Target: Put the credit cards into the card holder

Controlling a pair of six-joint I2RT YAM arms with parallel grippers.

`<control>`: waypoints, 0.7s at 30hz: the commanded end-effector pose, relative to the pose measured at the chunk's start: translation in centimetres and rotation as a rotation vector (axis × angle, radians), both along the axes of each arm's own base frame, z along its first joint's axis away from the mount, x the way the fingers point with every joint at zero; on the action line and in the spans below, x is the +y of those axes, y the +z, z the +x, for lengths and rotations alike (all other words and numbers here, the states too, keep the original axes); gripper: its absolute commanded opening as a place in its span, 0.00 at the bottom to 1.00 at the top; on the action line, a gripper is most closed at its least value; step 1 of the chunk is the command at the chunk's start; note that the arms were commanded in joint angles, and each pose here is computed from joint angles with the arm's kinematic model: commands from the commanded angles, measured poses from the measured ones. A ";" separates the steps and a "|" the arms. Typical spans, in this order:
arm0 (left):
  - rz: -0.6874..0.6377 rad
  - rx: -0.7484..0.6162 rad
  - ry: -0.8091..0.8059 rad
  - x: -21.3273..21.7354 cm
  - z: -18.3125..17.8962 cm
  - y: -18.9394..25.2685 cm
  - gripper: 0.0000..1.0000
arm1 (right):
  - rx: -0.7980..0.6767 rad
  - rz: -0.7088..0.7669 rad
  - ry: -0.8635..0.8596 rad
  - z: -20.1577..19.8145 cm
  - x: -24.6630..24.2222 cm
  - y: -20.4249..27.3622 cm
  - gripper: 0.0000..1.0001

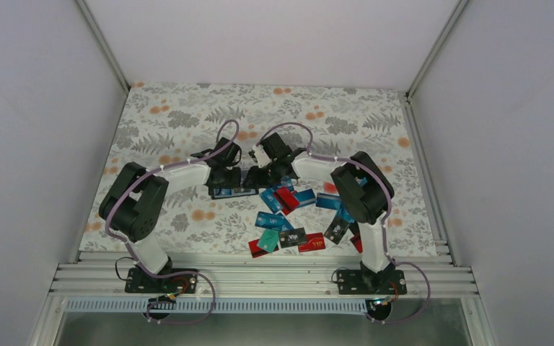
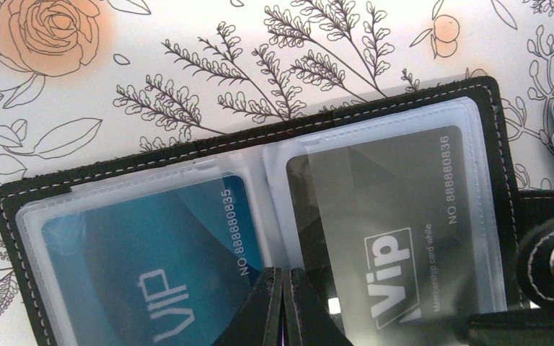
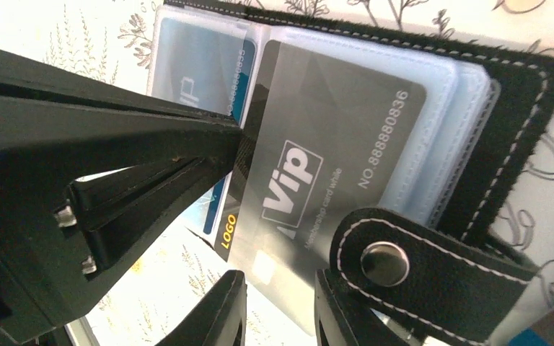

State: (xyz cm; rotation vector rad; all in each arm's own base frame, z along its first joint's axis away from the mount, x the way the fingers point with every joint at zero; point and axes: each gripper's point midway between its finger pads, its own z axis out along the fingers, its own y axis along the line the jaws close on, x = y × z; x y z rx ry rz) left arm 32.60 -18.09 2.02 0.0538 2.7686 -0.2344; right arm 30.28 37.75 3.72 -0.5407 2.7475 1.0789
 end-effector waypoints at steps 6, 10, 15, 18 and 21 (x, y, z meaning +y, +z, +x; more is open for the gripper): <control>0.034 0.012 -0.015 0.4 -0.1 -1.2 0.02 | -0.045 0.000 -0.033 2.2 -1.5 1.1 0.27; 0.036 0.013 -0.015 0.4 0.0 -1.2 0.02 | -0.039 -0.003 -0.032 2.3 -1.6 0.7 0.27; 0.056 -0.024 0.015 0.9 0.4 0.8 0.02 | -0.020 0.007 -0.027 2.0 -1.5 0.2 0.27; 0.055 -0.050 0.028 1.2 0.5 2.2 0.02 | -0.022 0.010 -0.026 2.1 -1.4 0.2 0.27; 0.030 -0.064 0.018 0.8 0.6 3.1 0.02 | -0.023 0.015 -0.024 2.1 -1.3 0.4 0.27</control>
